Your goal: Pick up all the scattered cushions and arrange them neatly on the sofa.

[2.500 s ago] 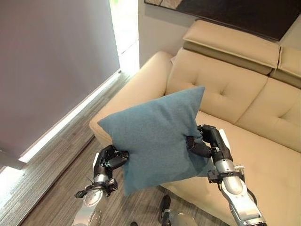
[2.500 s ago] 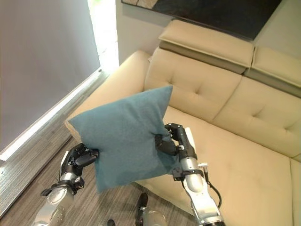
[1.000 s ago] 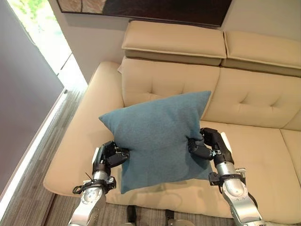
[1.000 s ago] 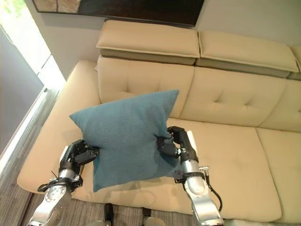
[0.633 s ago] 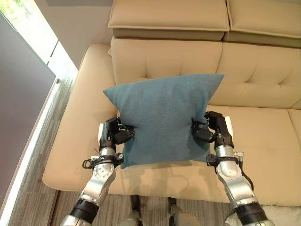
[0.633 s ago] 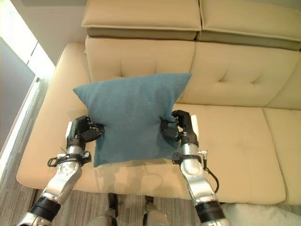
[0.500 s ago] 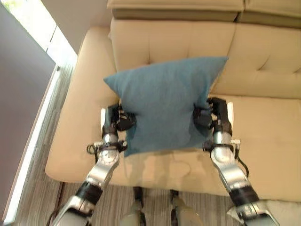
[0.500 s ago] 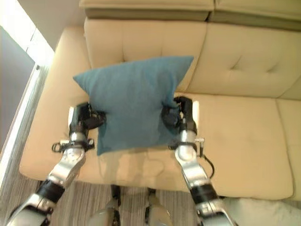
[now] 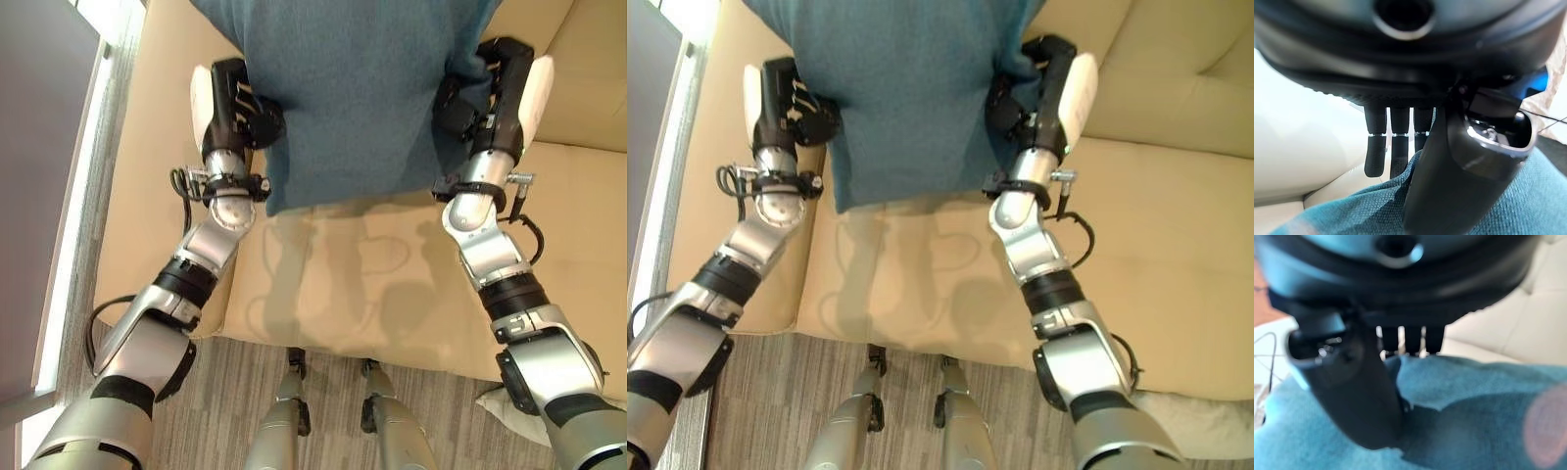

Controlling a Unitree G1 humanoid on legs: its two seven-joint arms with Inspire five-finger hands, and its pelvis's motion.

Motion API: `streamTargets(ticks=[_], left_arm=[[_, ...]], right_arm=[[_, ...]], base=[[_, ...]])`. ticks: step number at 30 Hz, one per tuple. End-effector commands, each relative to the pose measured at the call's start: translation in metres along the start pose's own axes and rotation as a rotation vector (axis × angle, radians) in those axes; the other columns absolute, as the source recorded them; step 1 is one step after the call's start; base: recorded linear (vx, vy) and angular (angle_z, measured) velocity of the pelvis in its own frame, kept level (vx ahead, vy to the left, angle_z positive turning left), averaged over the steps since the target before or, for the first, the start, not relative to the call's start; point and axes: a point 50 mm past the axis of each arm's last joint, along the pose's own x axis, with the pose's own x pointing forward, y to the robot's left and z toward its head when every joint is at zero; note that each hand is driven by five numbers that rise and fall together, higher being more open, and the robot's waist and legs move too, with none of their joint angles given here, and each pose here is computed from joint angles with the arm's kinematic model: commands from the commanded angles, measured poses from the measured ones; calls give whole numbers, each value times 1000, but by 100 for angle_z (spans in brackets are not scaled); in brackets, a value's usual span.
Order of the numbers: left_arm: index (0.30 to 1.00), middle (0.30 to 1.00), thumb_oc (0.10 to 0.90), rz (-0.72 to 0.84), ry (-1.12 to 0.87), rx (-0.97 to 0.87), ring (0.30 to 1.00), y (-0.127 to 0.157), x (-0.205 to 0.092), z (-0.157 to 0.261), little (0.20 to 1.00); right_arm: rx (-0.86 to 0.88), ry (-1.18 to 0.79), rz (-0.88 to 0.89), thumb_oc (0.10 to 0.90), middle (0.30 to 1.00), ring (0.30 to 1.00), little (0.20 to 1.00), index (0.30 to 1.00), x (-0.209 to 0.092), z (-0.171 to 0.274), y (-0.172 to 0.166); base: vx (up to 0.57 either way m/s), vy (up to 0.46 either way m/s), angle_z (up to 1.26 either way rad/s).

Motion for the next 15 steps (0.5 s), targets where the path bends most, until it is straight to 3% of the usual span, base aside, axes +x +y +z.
streamTargets(ticks=[1,7,8,9,10,11,12,13,15], left_arm=[[300,300,400,13,-566,-13,300,6,35,156,300],[300,300,400,43,-646,59,300,14,46,200,300],[759,759,706,45,-644,73,759,15,49,205,759],[900,900,800,46,-646,73,900,16,49,206,900],[900,900,800,42,-640,80,900,16,51,211,900],[900,900,800,50,-651,24,900,17,50,222,900],[900,900,800,51,-651,24,900,18,50,222,900],[900,900,800,47,-645,-15,900,17,49,223,900],[900,900,800,17,-639,-112,900,11,44,222,900]], right_arm=[[112,-408,-100,400,300,300,300,300,40,113,-1],[64,-408,-171,400,300,300,300,300,63,131,-9],[65,-402,-184,400,300,300,300,300,67,134,-11],[66,-403,-185,400,300,300,300,300,67,135,-12],[65,-389,-194,400,300,300,300,300,71,135,-14],[52,-375,-200,640,660,660,660,660,76,137,-16],[52,-376,-200,700,749,749,749,749,77,138,-16],[35,-367,-200,800,900,900,900,900,79,136,-18],[9,-355,-187,800,900,900,900,900,81,132,-19]], base=[[-20,-12,4],[-7,9,0],[-7,7,-14],[1,9,27],[-3,18,46],[-3,18,42],[-17,20,13],[-20,4,15],[-22,0,0]])
